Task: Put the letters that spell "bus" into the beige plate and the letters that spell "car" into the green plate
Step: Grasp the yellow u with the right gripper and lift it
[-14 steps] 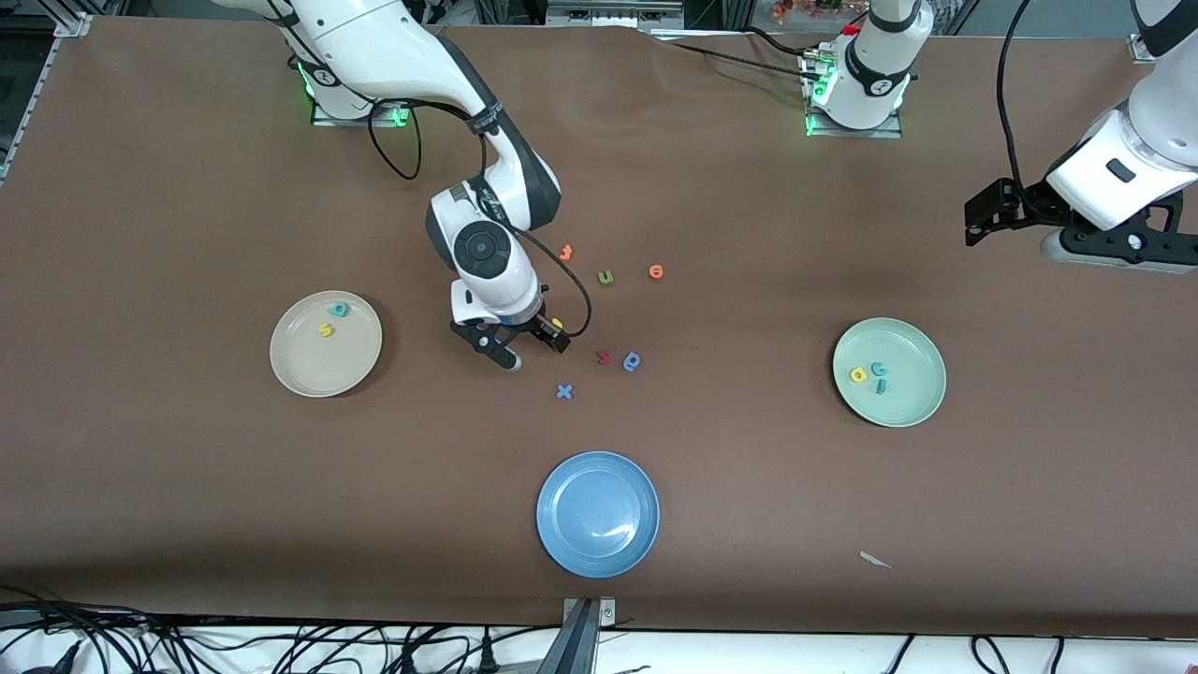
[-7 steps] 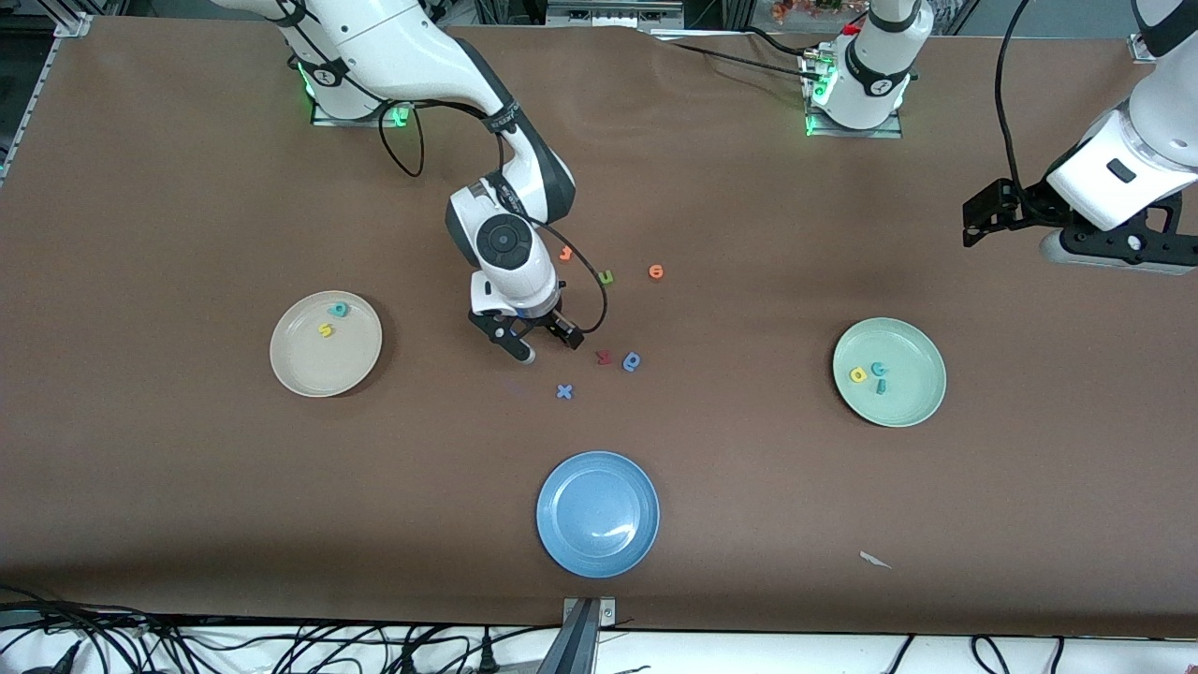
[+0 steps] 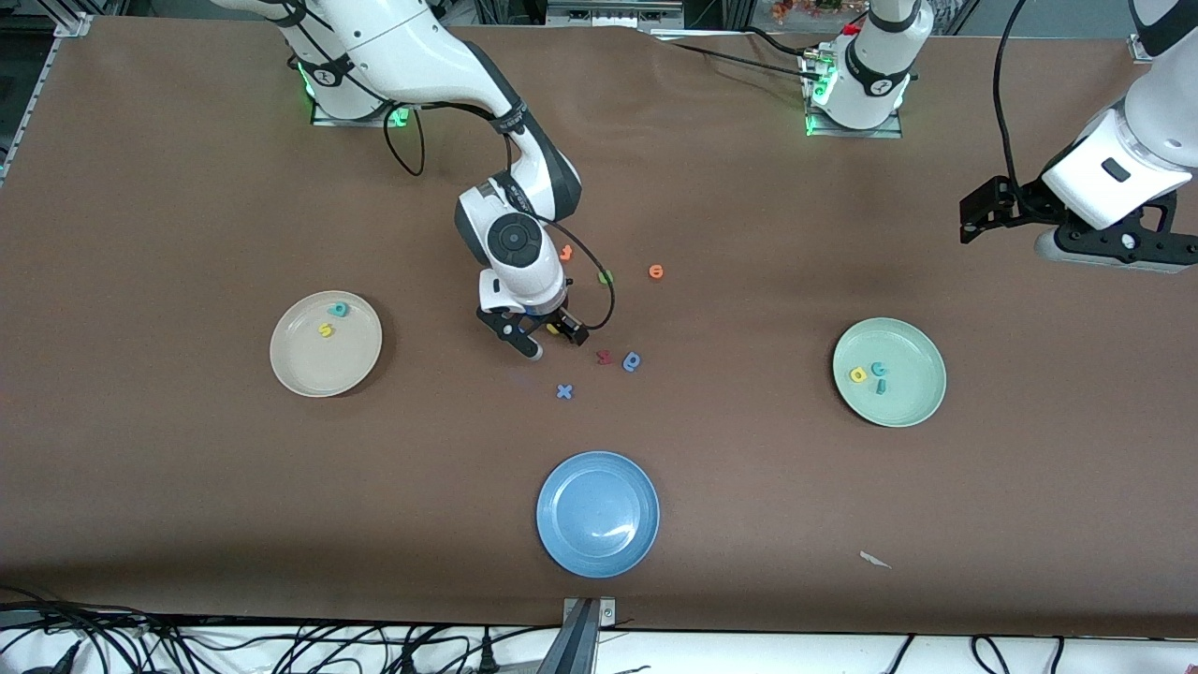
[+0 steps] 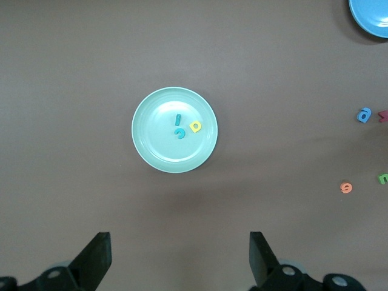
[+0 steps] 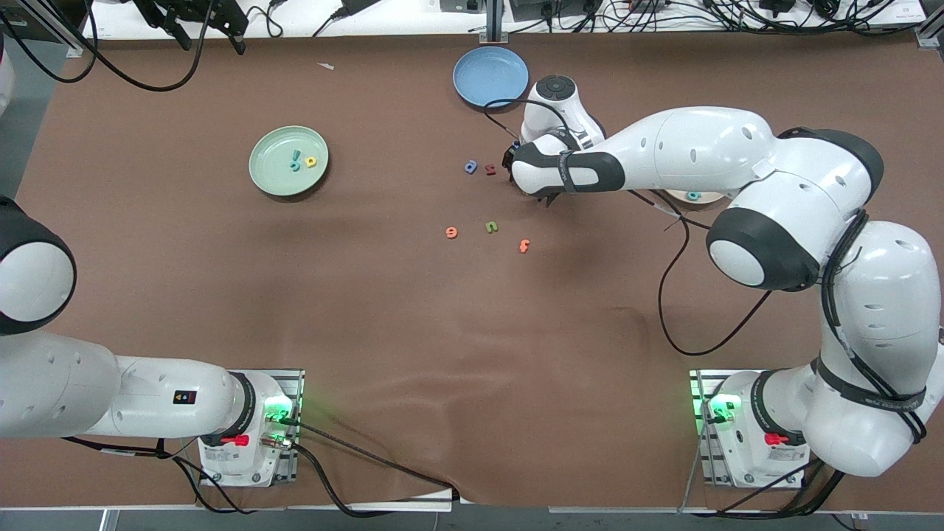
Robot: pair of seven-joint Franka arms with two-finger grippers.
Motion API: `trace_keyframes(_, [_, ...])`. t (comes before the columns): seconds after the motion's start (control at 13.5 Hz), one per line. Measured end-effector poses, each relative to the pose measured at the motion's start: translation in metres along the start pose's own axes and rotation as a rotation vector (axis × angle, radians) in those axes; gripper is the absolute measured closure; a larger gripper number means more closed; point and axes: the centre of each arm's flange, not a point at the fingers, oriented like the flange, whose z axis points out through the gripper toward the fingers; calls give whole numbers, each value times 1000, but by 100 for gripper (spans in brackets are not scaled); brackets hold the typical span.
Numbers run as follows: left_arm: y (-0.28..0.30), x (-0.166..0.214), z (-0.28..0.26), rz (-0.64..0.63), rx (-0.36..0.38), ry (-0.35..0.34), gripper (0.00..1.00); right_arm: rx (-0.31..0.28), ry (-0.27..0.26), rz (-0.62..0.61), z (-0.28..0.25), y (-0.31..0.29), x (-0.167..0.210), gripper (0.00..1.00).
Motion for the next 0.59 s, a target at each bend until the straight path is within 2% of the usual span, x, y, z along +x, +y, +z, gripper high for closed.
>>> trace_keyframes(0.15, [0,0,0,0,0,-1,0,0,0,0,0,0,0,38])
trace_keyframes(0.22, [0,0,0,0,0,-1,0,0,0,0,0,0,0,38])
trace_keyframes(0.37, [0,0,0,1,0,-3,0,1,0,0,0,0,0,56])
trace_keyframes(0.59, [1,-1,0,1,0,-6,0,0,1,0,0,0,0,61])
